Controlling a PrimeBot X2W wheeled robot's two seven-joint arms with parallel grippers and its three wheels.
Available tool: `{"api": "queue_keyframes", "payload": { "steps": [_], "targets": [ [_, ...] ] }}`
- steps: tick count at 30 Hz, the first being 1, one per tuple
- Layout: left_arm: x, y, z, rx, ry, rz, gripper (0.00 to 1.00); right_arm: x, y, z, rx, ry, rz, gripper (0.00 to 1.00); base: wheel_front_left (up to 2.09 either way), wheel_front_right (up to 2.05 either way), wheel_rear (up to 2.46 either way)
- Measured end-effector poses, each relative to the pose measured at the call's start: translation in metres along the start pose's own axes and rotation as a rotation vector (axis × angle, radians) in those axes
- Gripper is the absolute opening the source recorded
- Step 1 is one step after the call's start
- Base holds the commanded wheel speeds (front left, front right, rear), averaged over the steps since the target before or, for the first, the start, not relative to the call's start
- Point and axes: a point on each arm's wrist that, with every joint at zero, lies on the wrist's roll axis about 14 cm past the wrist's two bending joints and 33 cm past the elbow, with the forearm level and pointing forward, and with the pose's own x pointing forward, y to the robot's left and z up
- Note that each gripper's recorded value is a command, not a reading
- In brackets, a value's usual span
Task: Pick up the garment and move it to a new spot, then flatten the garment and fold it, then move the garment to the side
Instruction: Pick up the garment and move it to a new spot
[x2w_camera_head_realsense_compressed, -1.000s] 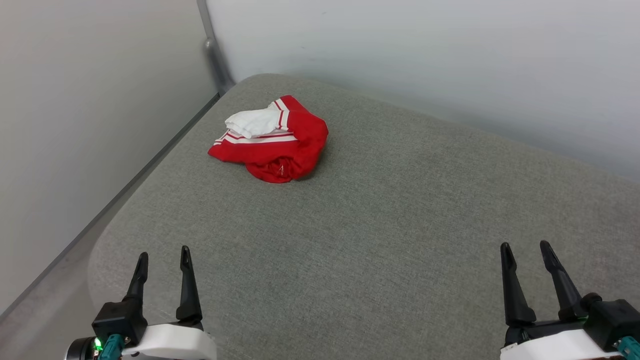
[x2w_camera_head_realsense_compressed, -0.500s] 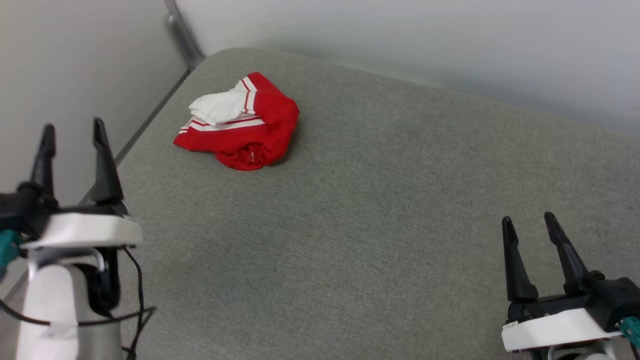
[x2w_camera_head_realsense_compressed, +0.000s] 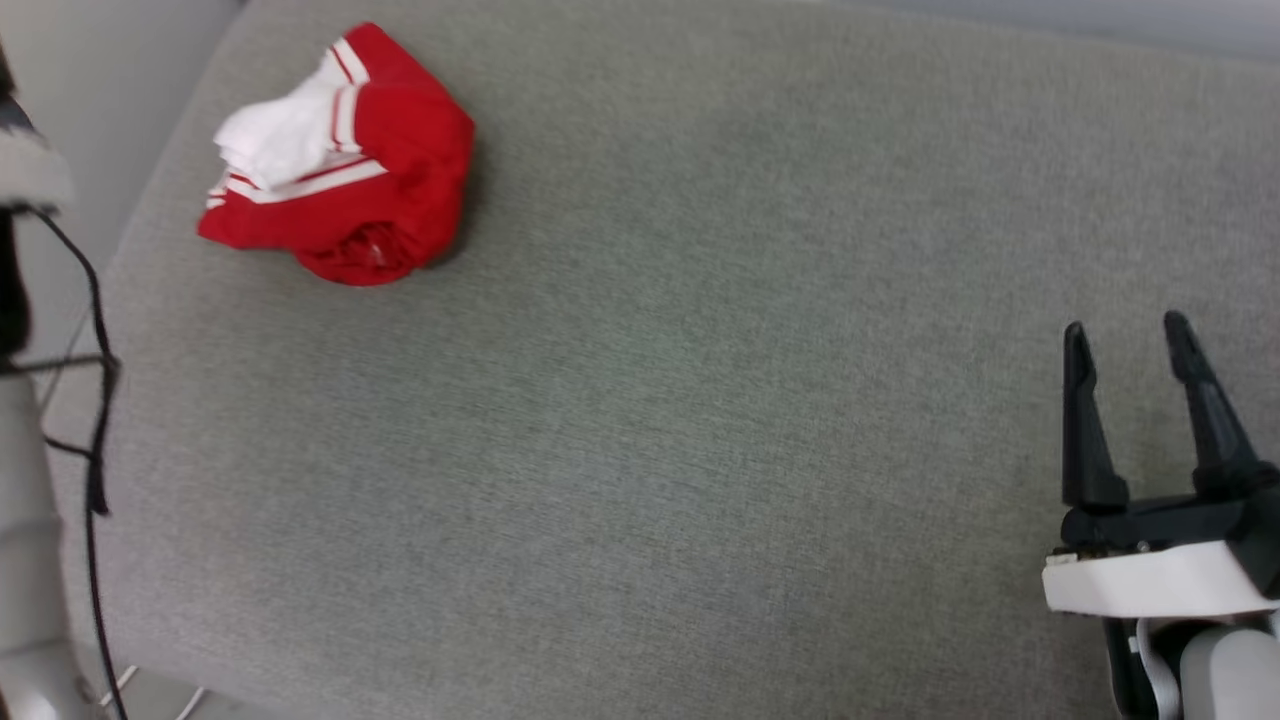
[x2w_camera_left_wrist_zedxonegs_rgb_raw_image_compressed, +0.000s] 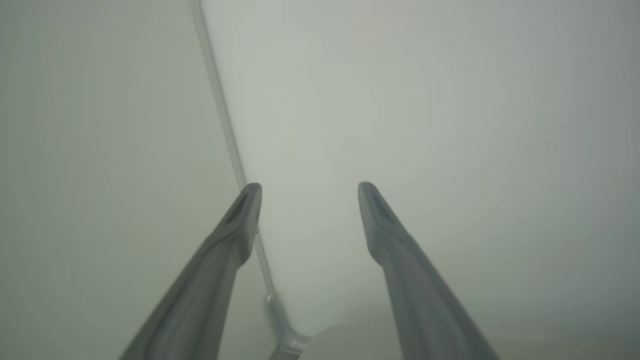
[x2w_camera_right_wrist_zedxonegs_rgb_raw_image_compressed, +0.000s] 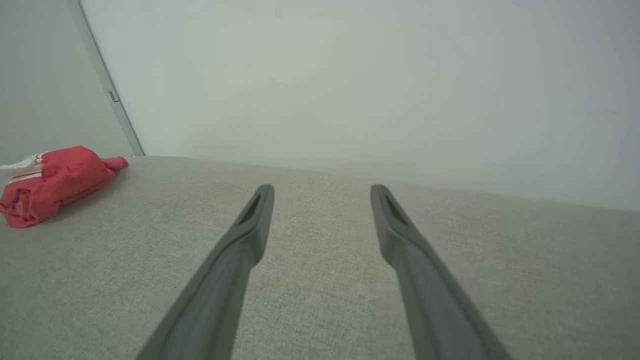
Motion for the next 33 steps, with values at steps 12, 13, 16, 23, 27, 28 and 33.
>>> {"api": "queue_keyframes", "payload": {
  "steps": [12,13,16,23,27,28,33],
  "targets": [
    [0.029,-0.071,-0.113,-0.077,0.573,-0.243,1.00,0.002,-0.031,-0.034,-0.016,0.060,-0.070,1.00,0.00,0.00,0.00],
    [0.025,-0.077,-0.123,-0.082,0.632,-0.260,1.00,0.002,-0.032,-0.035,-0.020,0.062,-0.072,1.00,0.00,0.00,0.00],
    [0.006,-0.092,-0.156,-0.112,0.842,-0.307,1.00,0.003,-0.037,-0.041,-0.025,0.070,-0.081,1.00,0.00,0.00,0.00],
    [-0.040,-0.114,-0.211,-0.145,1.240,-0.384,1.00,0.004,-0.047,-0.055,-0.040,0.093,-0.100,1.00,0.00,0.00,0.00],
    [-0.094,-0.125,-0.257,-0.143,1.542,-0.405,1.00,0.001,-0.058,-0.067,-0.045,0.121,-0.123,1.00,0.00,0.00,0.00],
    [-0.097,-0.126,-0.260,-0.140,1.552,-0.406,1.00,0.001,-0.058,-0.068,-0.045,0.123,-0.124,1.00,0.00,0.00,0.00],
    [-0.100,-0.129,-0.262,-0.128,1.546,-0.409,0.00,0.001,-0.058,-0.067,-0.045,0.123,-0.124,1.00,0.00,0.00,0.00]
  ]
}}
